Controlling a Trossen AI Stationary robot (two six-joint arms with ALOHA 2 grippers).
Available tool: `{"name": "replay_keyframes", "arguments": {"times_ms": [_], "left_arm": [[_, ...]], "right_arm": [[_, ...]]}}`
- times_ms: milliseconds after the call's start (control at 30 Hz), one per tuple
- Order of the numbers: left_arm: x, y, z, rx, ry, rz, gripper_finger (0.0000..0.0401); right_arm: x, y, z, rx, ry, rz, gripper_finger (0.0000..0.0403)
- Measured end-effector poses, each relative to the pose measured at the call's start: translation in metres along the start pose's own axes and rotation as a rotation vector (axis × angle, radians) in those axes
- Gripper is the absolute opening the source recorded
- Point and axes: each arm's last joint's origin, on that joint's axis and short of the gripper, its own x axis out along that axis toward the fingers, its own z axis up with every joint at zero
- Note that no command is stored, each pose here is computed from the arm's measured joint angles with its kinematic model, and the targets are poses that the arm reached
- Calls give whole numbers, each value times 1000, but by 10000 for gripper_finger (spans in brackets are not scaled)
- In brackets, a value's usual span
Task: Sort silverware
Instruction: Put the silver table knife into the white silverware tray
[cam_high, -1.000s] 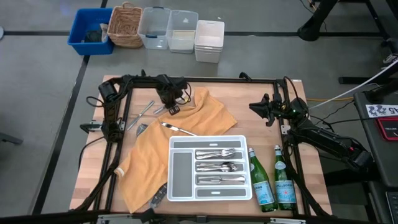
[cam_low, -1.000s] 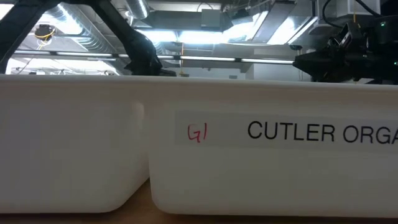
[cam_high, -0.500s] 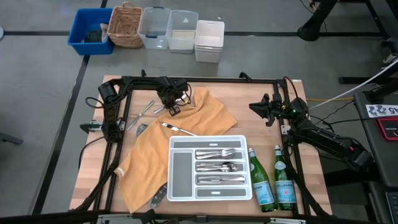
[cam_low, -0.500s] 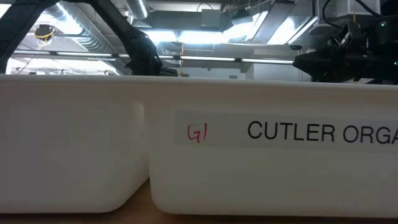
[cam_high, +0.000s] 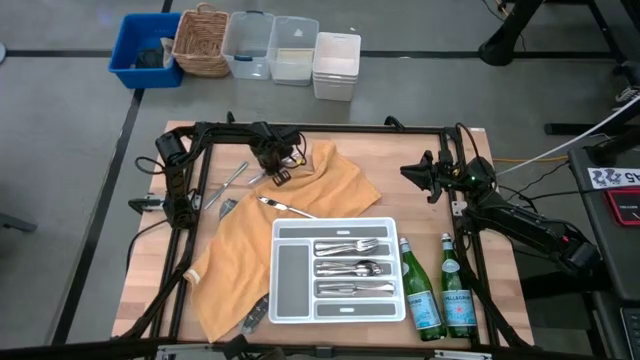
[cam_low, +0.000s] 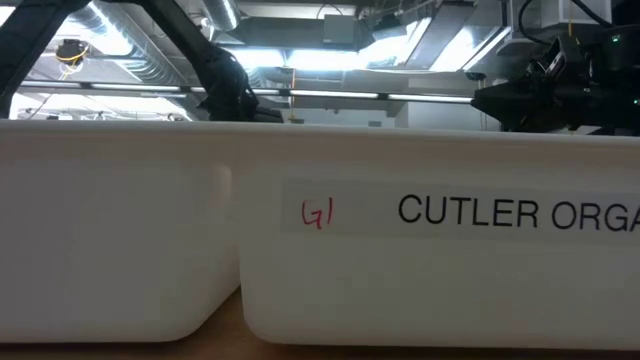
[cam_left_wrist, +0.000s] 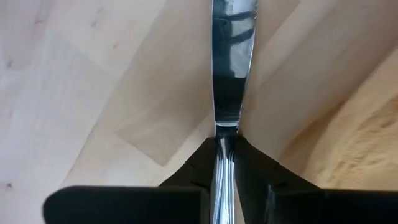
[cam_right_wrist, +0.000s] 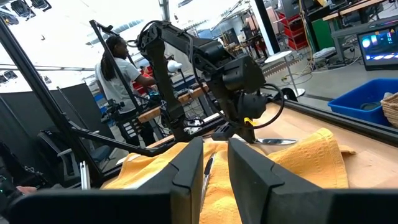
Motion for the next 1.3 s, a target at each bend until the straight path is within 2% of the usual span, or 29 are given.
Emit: {"name": "replay_keyframes", "arguments": {"times_ms": [200, 800, 933, 1167, 1300], "left_arm": [[-2, -1, 1, -1, -9, -33, 27], [-4, 0, 1, 28, -12, -26, 10], [-4, 0, 2, 24, -20, -26, 29], [-4, 0, 2, 31, -18, -26, 99], [-4, 0, 2, 31, -22, -26, 124]], "right_arm": [[0, 0, 0, 0, 0, 0, 78], [0, 0, 0, 0, 0, 0, 78], [0, 0, 0, 0, 0, 0, 78], [0, 0, 0, 1, 0, 0, 78], [0, 0, 0, 1, 0, 0, 78]]}}
